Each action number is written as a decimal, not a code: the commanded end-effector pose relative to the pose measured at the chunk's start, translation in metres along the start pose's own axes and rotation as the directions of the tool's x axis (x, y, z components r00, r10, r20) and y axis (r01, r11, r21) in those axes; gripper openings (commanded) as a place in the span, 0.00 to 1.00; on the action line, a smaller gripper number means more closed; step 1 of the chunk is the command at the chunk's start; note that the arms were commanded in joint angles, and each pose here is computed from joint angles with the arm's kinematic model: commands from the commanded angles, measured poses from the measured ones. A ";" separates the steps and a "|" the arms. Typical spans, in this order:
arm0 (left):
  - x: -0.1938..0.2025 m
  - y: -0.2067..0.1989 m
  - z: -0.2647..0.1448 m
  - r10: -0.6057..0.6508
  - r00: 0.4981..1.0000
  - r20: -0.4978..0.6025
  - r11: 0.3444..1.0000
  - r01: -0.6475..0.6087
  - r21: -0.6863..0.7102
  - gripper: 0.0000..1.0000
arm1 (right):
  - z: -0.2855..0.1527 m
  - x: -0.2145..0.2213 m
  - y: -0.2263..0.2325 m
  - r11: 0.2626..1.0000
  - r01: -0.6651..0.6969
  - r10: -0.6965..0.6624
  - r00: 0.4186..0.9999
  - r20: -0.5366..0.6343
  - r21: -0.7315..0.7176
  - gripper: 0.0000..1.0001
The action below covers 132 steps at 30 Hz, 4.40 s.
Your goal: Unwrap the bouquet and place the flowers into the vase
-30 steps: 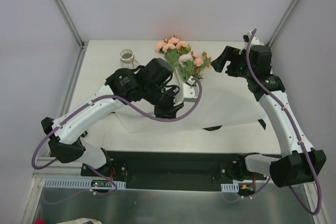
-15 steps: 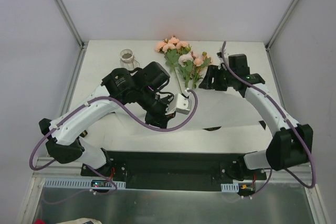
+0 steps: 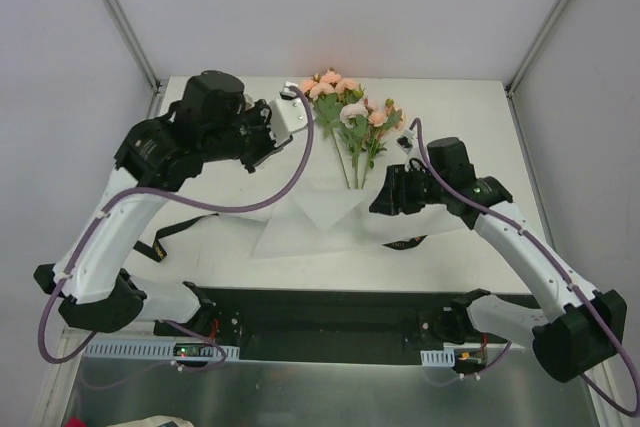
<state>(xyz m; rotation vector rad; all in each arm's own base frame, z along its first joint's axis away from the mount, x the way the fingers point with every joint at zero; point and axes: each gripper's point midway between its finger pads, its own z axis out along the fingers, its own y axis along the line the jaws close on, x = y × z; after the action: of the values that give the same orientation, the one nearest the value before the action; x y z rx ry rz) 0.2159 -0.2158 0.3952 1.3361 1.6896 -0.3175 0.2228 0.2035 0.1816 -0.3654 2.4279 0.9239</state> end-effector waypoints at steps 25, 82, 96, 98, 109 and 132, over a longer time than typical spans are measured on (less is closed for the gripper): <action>0.178 0.069 0.254 -0.377 0.850 -0.369 0.882 0.451 0.138 0.93 | -0.053 -0.016 0.019 0.992 0.083 -0.100 0.976 0.195 0.094 0.69; 0.170 0.088 0.288 -0.423 0.851 -0.312 0.864 0.482 0.144 0.52 | -0.032 -0.035 0.025 0.997 0.059 -0.043 0.965 0.258 -0.057 0.62; 0.168 0.052 0.275 -0.397 0.852 -0.342 0.840 0.487 0.238 0.15 | -0.035 -0.034 0.021 0.997 0.061 -0.049 0.962 0.269 -0.036 0.61; 0.167 0.056 0.277 -0.395 0.854 -0.339 0.845 0.482 0.231 0.14 | -0.036 -0.035 0.021 0.997 0.062 -0.050 0.961 0.274 -0.037 0.61; 0.130 0.056 0.249 -0.309 0.907 -0.287 0.910 0.370 0.188 0.00 | -0.053 -0.057 0.031 0.995 0.097 -0.086 0.941 0.326 -0.020 0.60; 0.000 -0.161 -0.030 0.319 0.914 0.251 0.743 -0.406 0.532 0.00 | -0.106 -0.142 0.041 0.990 0.123 -0.140 0.871 0.471 0.067 0.56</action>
<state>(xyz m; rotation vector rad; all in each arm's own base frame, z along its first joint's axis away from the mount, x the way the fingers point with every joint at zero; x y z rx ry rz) 0.0970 -0.2712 0.3469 1.8851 1.3931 -0.7150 0.2949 0.1628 0.3509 -0.2147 1.9357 0.7340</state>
